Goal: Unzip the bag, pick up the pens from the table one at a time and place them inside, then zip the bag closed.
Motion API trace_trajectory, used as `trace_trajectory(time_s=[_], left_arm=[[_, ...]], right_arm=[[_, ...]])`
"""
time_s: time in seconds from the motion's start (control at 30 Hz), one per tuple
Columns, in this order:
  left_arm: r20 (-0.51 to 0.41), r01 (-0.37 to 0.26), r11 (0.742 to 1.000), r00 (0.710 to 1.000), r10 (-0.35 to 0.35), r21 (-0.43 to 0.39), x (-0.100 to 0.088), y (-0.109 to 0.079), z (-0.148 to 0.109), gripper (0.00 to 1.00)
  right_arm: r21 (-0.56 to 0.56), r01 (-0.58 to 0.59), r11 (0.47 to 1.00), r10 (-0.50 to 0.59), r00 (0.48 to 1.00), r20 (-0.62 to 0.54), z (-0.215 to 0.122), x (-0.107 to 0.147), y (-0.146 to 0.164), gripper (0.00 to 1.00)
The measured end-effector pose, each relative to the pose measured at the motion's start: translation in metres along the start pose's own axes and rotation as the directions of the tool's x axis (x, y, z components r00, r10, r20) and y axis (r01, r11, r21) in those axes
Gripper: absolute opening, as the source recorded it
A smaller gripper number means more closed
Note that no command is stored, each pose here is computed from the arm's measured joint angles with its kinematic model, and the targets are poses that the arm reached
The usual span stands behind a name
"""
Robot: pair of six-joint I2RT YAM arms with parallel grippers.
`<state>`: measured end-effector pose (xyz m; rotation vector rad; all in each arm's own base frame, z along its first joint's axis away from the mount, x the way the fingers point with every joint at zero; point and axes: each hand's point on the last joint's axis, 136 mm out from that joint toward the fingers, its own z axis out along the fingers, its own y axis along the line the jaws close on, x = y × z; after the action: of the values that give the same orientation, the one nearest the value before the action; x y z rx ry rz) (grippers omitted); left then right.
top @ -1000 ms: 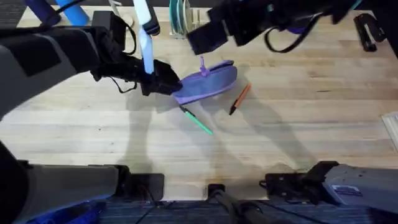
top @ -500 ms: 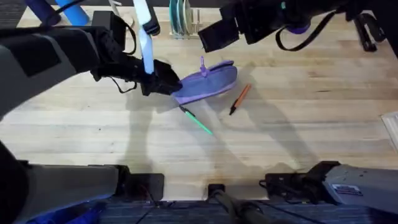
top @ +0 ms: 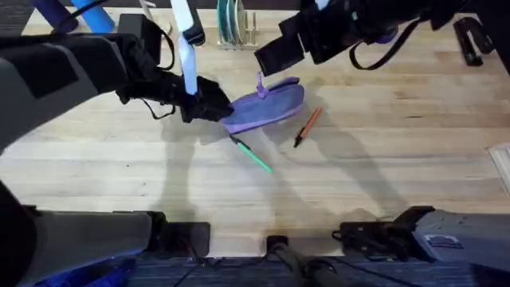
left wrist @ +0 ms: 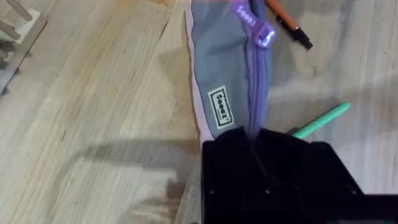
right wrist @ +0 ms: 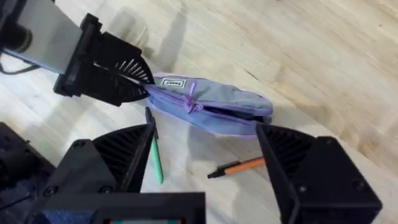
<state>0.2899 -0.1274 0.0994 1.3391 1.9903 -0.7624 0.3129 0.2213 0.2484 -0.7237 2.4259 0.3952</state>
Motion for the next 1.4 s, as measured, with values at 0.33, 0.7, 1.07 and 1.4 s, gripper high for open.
trace_trajectory(time_s=[0.33,0.7,1.07,1.4], left_arm=[[0.000,0.000,1.000,1.000,0.000,0.000,0.000,0.000,0.000,0.042],[0.000,0.000,1.000,1.000,0.000,0.000,0.000,0.000,0.000,0.042],[0.000,0.000,1.000,1.000,0.000,0.000,0.000,0.000,0.000,0.042],[0.000,0.000,1.000,1.000,0.000,0.000,0.000,0.000,0.000,0.042]], right_arm=[[-0.086,0.016,0.996,-0.020,0.999,-0.045,0.000,0.011,0.014,0.996],[-0.105,0.005,0.994,-0.014,0.996,-0.086,0.014,0.016,0.016,0.995],[-0.107,-0.020,0.994,-0.002,0.979,-0.203,0.056,0.033,0.012,0.996],[-0.145,-0.013,0.989,-0.023,0.969,-0.244,0.084,0.039,0.024,0.996]])
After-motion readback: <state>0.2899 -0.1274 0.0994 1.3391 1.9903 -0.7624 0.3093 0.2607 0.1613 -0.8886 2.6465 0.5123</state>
